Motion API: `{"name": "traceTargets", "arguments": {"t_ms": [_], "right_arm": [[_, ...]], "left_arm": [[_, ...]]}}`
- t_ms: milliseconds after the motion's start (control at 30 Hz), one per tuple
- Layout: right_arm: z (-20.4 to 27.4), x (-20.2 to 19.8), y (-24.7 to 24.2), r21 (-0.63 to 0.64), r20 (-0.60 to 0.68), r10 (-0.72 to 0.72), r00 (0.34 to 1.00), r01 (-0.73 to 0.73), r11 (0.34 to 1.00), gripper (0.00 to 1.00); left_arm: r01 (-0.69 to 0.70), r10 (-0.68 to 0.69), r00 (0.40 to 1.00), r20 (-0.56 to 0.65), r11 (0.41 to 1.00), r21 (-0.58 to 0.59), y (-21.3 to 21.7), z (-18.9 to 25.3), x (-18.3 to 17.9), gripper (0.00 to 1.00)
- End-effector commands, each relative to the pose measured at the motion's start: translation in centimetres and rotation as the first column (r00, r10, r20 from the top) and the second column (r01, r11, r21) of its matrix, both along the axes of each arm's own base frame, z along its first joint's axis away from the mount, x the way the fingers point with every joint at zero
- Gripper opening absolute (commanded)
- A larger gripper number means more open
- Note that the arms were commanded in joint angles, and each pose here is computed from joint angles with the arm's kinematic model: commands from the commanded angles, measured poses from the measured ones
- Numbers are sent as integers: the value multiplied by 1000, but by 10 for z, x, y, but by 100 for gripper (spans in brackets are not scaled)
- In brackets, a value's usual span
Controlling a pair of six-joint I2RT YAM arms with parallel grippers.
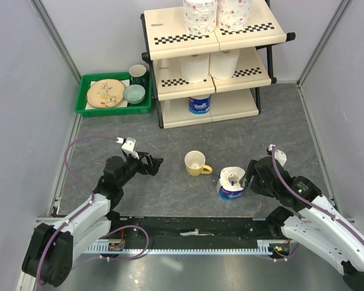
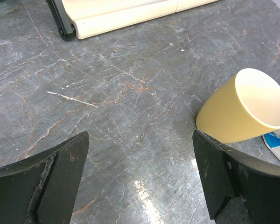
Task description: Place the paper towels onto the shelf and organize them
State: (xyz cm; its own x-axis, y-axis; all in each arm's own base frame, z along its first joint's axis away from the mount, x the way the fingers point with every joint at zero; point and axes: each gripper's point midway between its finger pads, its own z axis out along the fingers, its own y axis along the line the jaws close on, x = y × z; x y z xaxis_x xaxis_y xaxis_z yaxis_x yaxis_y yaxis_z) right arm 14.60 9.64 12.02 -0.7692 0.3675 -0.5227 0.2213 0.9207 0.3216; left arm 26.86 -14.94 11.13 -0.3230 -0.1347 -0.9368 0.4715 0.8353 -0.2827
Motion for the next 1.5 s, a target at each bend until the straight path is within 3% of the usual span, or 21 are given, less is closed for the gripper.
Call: {"name": "traceTargets", "arguments": {"t_ms": [0, 467, 700, 967, 1067, 1267, 1400, 1467], "right_arm": [[13, 9, 22, 113, 66, 33, 997, -40, 993, 78], [-19, 19, 24, 47, 17, 26, 1000, -27, 999, 71], [-17, 25, 19, 19, 38, 4, 999, -4, 1000, 47], [-33, 26, 23, -25, -18, 38, 999, -38, 999, 46], [-30, 30, 22, -32, 4, 32, 999, -32, 999, 35], [36, 56, 14, 1, 219, -36, 975, 36, 999, 25], [85, 83, 3, -51, 354, -82, 932, 106, 993, 23], [97, 103, 14, -91, 353, -65, 933, 104, 990, 23]], "left_arm": [[30, -29, 999, 45, 999, -23, -7, 18, 4, 99], [30, -29, 999, 45, 999, -21, -8, 18, 4, 99], [32, -31, 999, 43, 999, -21, -8, 18, 4, 99], [35, -34, 999, 43, 999, -21, -8, 18, 4, 99], [36, -36, 998, 42, 999, -20, -8, 17, 4, 99], [38, -37, 998, 42, 999, -20, -9, 17, 4, 99], [42, -42, 998, 37, 999, -19, -9, 16, 4, 99], [42, -42, 998, 37, 999, -19, -10, 17, 4, 99]]}}
